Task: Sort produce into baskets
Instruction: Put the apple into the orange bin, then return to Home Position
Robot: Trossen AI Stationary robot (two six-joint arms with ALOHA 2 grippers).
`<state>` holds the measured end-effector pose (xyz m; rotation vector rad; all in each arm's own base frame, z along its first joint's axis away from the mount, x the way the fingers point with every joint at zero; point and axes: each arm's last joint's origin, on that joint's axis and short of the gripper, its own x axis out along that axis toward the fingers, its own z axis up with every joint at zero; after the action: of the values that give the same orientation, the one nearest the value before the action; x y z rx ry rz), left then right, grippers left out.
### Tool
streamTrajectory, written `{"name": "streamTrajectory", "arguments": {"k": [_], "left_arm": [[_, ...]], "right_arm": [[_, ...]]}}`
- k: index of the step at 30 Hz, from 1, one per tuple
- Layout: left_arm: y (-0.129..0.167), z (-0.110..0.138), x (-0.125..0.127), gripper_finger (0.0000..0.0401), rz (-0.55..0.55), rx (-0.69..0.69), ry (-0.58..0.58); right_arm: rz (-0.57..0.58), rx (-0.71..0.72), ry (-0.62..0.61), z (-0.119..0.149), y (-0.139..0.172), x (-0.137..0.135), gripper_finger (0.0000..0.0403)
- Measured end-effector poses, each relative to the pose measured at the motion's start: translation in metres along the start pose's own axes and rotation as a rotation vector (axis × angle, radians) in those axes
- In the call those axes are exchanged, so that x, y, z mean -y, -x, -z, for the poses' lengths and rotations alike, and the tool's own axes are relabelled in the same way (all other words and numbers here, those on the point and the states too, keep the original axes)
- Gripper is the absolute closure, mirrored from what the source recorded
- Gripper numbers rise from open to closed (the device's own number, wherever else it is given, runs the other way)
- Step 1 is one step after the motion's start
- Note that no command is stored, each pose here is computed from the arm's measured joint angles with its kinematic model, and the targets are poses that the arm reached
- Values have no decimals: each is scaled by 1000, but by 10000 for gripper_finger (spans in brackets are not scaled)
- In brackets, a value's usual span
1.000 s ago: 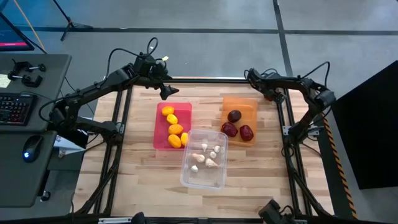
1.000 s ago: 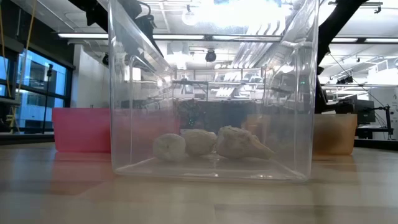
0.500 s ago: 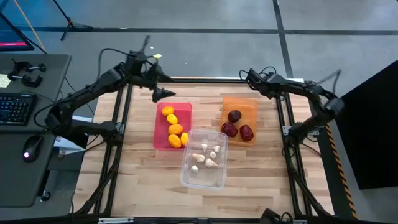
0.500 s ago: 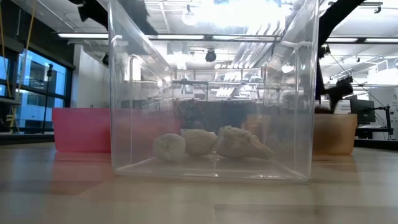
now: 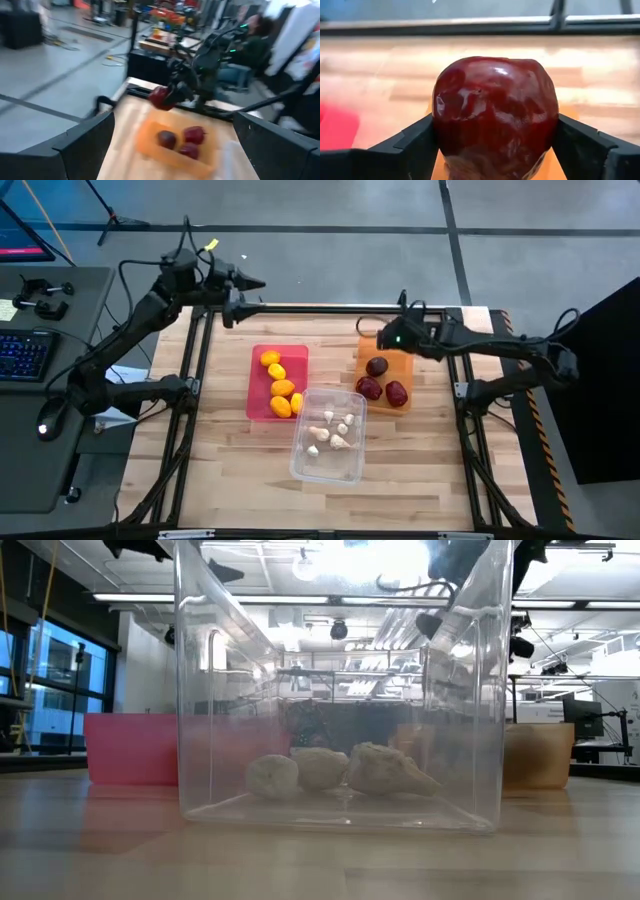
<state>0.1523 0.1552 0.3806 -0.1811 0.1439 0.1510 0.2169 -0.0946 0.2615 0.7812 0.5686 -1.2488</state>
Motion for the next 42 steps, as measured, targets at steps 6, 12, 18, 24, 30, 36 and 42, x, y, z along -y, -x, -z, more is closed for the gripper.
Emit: {"name": "streamTrajectory", "arguments": {"k": [6, 12, 18, 24, 30, 36, 42], "left_arm": [[-10, 6, 11, 5, 112, -19, 124], [-31, 20, 31, 5, 214, 21, 274], [-47, 45, 61, 5, 76, 66, 344], [-52, 54, 92, 5, 25, 81, 431], [-52, 57, 121, 5, 12, 98, 434], [-46, 51, 130, 5, 40, 158, 388], [-22, 41, 127, 5, 28, 214, 284]], "right_arm": [[-38, -28, 113, 28, 17, -11, 80], [83, 10, 155, 46, 29, -1, 79], [119, -30, 317, 57, 36, 4, 77], [36, -10, 432, 59, 38, -5, 77], [-11, -88, 441, 67, 24, -2, 60], [44, -133, 407, 77, 8, 11, 23], [28, -167, 337, 65, 6, 8, 16]]}}
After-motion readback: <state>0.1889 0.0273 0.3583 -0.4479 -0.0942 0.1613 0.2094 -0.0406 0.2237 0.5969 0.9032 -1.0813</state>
